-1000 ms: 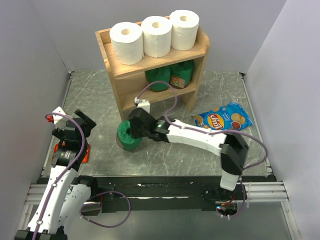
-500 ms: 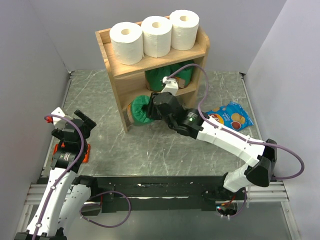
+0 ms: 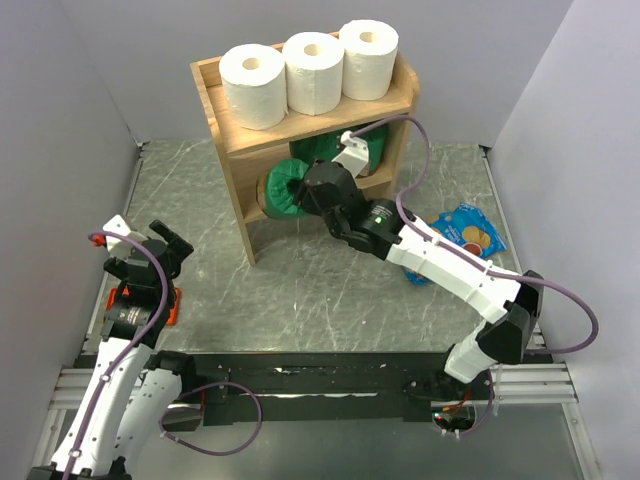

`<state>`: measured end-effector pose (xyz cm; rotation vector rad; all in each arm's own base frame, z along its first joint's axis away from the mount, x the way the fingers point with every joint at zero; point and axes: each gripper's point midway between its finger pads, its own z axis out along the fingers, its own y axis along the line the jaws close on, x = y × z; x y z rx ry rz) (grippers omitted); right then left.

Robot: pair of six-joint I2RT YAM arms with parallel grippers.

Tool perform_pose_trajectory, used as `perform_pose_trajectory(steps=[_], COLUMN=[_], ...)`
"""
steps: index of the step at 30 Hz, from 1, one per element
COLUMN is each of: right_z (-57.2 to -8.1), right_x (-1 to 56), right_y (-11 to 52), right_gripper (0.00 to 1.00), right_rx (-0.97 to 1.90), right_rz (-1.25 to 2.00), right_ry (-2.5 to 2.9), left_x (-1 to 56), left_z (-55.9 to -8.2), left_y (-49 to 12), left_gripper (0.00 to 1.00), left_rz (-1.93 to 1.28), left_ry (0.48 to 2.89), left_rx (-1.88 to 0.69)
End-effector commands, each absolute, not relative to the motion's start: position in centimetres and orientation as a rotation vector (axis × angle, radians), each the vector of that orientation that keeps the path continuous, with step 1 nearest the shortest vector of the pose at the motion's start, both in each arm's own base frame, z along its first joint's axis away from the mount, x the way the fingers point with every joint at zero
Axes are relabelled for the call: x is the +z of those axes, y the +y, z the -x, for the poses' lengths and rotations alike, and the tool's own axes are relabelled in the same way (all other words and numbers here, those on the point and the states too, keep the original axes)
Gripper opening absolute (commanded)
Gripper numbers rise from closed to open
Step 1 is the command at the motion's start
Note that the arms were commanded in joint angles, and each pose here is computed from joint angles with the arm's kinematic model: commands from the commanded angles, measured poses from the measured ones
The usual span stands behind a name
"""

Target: Place and organize the paper towels onto the shelf

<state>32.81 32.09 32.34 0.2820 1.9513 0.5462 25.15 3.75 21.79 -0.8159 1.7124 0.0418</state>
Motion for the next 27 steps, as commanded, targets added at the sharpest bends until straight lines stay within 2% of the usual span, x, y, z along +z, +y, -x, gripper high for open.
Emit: perform_pose_trajectory(steps=[1,14,17,21,27], right_z=[-34.4,-36.8,-37.2,-37.4,-37.0], right_x=[37.3,35.5,34.9,35.0,35.7], right_y=[32.7,35.1,35.0,35.3,35.9], right_gripper=[0.32,0.37,0.43,0.59,0.66], right_rx=[0.670,0.654,0.634,0.636,0.685], right_rz=[-0.448,-0.614,-0.647,-0.661,-0.597], right_ry=[1.819,1.833,1.831,1.834,1.827], left_x=[22.6,22.7,22.8,22.8,22.8], left_z=[-25.1,-25.0,-25.1,-25.1,-25.1], left_y=[3.9,3.4,3.3,3.1,3.0], left_gripper=[0.96,0.96,0.96,0.96,0.96], left_rz=[0.818,0.803,0.796,0.790,0.787], left_ry=[1.673,1.672,1.672,1.674,1.675], left_rx=[0.040,0.027,0.020,0.016,0.014])
